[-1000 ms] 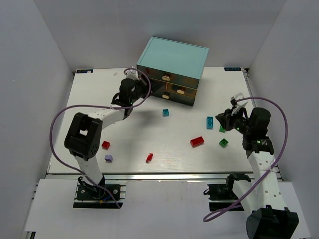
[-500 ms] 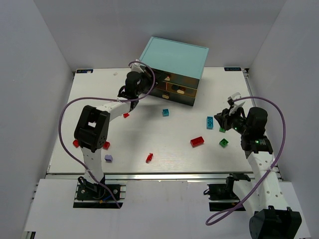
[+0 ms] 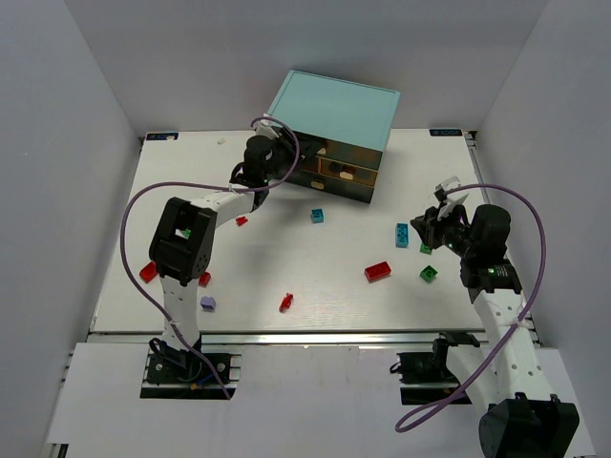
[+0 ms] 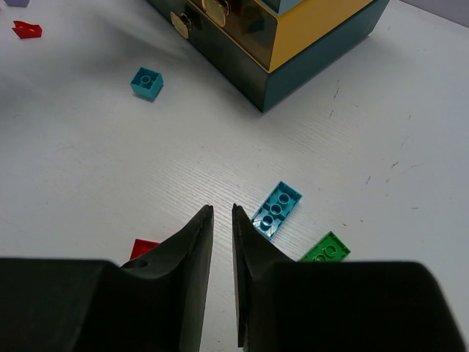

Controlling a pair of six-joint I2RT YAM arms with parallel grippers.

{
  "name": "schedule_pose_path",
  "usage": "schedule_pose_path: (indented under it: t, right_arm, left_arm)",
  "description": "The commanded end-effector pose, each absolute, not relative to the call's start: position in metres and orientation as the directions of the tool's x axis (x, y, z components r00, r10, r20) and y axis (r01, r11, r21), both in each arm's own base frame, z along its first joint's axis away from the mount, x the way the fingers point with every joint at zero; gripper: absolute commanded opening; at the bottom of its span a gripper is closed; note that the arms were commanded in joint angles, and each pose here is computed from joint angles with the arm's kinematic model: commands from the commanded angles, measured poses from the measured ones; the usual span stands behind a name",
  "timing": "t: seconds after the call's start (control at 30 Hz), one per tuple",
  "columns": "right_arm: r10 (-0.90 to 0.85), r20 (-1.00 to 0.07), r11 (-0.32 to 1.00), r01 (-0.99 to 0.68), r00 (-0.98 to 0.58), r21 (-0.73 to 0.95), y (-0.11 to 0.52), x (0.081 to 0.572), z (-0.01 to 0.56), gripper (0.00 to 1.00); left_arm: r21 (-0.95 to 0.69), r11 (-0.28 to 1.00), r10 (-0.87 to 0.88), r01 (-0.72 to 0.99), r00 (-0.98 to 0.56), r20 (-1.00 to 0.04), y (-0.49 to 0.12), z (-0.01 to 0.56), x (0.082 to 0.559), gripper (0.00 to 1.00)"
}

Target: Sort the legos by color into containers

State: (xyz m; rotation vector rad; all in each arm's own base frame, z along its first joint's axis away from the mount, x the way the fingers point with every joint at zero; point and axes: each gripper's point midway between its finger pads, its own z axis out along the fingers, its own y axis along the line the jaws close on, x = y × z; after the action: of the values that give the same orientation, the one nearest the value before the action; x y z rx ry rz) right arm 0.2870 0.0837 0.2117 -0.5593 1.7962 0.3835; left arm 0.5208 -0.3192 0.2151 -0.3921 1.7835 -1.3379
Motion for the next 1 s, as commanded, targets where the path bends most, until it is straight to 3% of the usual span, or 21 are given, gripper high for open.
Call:
schedule_pose_path:
  t: [0.0,0.17,0.27,0.9,0.97]
  right_arm:
    - [-0.183,-0.965,0.835,-0.547,-0.186,-0.052,0.083,0.292,0.217,0.22]
    - [-0.183,-0.966,0.835,-0.547,-0.183,-0.054,0.083,0.292,0.217,0.2]
    - [-0.183,-0.966,0.835,-0.547,-0.182,-0.055,0.083,0.292,0.217,0.2]
    - [-0.185,-0.965,0.832,-0.552,-0.187,-0.053,0.084,0.292,0.214,0.21]
    - [-0.189,-0.964,0.831,-0.553,-0.187,-0.056,0.084,0.292,0.213,0.25]
  left_arm:
    - [-0.891,0.372,-0.706,0.262,-0.544,-0.454,-0.319,0.236,0.529,0.49]
    - [-0.893,0.356,-0.705,0.274,-0.55,-0.449,-0.319,0.242,0.524,0.32]
    - [-0.893,0.349,-0.704,0.285,-0.549,-0.45,-0.316,0.247,0.515,0.28]
    - [-0.884,0.36,-0.679,0.297,-0.567,-0.467,-0.287,0.246,0.45,0.25]
    - [-0.883,0.361,-0.677,0.301,-0.567,-0.47,-0.286,0.248,0.447,0.26]
